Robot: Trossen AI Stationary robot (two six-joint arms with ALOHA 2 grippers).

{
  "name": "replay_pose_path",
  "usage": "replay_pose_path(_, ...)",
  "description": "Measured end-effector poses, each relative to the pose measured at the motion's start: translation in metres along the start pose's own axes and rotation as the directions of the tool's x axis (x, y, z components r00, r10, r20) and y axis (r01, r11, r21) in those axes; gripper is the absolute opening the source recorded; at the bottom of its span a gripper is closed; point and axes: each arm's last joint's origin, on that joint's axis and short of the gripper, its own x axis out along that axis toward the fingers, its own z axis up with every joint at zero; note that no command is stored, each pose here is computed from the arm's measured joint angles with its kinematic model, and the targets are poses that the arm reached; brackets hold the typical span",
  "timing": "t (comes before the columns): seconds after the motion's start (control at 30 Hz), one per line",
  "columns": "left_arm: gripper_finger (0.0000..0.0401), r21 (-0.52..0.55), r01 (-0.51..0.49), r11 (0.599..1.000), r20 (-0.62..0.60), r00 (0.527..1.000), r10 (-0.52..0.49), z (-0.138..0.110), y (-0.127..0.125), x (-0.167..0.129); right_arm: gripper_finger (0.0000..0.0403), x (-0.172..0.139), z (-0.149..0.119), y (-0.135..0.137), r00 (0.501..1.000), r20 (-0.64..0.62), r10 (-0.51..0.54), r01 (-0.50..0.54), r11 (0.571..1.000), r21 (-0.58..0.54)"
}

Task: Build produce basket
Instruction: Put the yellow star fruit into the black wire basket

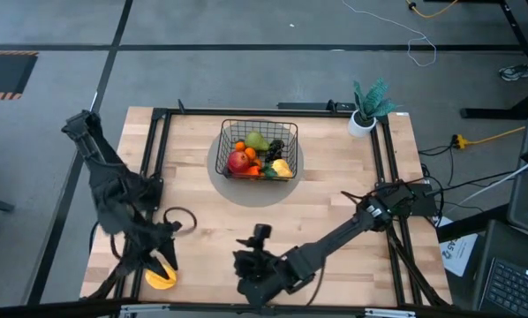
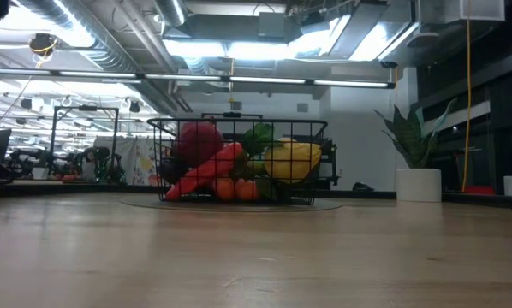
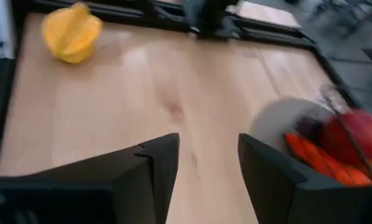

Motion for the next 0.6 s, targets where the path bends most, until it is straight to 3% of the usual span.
replay_pose_path(0.13, 0.0133, -0.019, -0.174, 0.985, -0.125, 0.977, 0.17, -0.01, -0.012, 0.012, 0.0165, -0.027, -0.004, -0.004, 0.999, -0.025, -0.047, 0.05, 0.992, 0.118)
replay_pose_path(0.23, 0.0133, -0.021, -0.337, 0.941, -0.195, 0.925, 0.327, -0.022, -0.013, 0.019, 0.0165, -0.049, -0.009, -0.002, 0.998, -0.046, -0.039, 0.049, 0.971, 0.234)
replay_pose_path(0.33, 0.0133, -0.024, -0.501, 0.865, -0.258, 0.839, 0.479, -0.036, -0.004, 0.025, 0.0165, -0.065, -0.019, 0.004, 0.996, -0.074, -0.041, 0.06, 0.96, 0.273)
replay_pose_path(0.43, 0.0133, -0.013, -0.657, 0.754, -0.342, 0.711, 0.614, -0.051, 0.011, 0.031, 0.0165, -0.08, -0.027, 0.008, 0.994, -0.095, -0.05, 0.076, 0.952, 0.298)
replay_pose_path(0.5, 0.0133, -0.037, -0.727, 0.686, -0.402, 0.639, 0.656, -0.057, 0.018, 0.037, 0.0165, -0.087, -0.031, 0.009, 0.993, -0.104, -0.055, 0.086, 0.943, 0.321)
replay_pose_path(0.6, 0.0133, -0.06, -0.722, 0.689, -0.53, 0.608, 0.591, -0.068, 0.021, 0.053, 0.0165, -0.095, -0.036, 0.009, 0.991, -0.121, -0.064, 0.101, 0.94, 0.325)
